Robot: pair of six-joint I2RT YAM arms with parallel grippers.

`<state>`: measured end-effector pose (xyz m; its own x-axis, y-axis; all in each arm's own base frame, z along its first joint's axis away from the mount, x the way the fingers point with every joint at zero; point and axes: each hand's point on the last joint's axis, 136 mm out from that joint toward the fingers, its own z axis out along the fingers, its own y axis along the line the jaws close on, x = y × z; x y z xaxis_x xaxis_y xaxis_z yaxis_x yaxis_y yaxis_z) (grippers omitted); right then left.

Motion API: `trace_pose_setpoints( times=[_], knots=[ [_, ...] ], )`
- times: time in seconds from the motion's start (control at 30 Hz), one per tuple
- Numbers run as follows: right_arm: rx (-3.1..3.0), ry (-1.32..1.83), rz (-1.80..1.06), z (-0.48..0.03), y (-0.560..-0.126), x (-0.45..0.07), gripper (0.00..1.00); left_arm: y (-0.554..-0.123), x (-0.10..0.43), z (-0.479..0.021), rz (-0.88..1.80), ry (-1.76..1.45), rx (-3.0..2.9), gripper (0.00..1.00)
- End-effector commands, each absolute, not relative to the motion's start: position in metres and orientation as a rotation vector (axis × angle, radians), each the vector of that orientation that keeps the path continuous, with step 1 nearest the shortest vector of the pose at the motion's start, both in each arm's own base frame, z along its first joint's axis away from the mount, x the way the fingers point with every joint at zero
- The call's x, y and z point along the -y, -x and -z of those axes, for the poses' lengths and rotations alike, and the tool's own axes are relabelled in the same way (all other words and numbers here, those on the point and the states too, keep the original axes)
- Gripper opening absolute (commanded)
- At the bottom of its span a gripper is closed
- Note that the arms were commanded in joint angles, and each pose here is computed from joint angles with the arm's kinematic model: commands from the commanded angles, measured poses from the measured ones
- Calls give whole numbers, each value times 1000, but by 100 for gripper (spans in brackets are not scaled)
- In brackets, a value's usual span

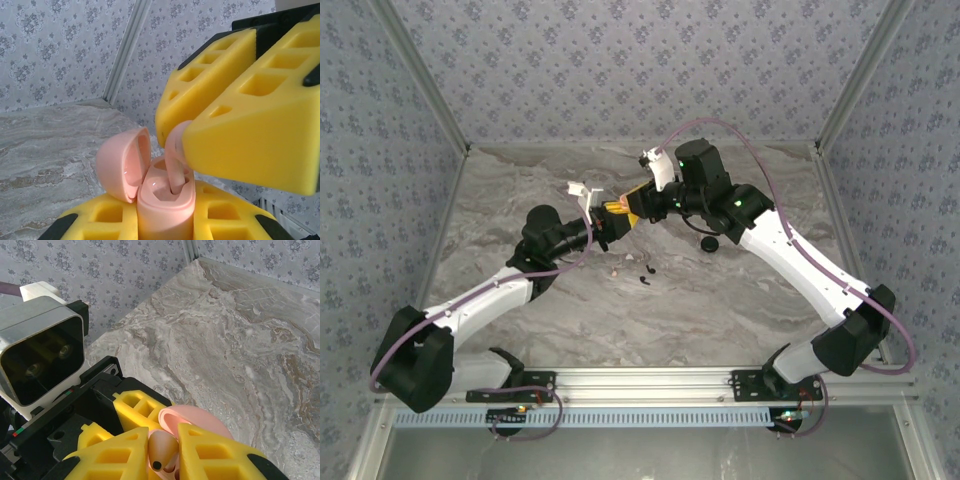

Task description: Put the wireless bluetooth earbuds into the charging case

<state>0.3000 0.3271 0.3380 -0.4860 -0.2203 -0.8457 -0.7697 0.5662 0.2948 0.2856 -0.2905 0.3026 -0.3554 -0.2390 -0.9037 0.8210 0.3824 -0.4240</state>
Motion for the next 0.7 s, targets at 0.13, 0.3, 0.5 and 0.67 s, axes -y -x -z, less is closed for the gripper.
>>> trace_pose_setpoints(
  times=[0.13, 0.3, 0.5, 0.67],
  knots=[
    [-2030, 839, -875, -330, -290, -329, 22, -287, 285, -339, 1200, -511, -1448, 7],
    [-2032, 839, -874, -330, -290, -329, 25, -285, 287, -340, 1203, -527, -1449, 7],
    [-2027, 840, -877, -333, -290, -330, 32, -284, 288, -338, 1206, -542, -1455, 7],
    [-2017, 836, -880, -339, -290, -330, 43, -284, 290, -334, 1199, -553, -1470, 7]
  ],
)
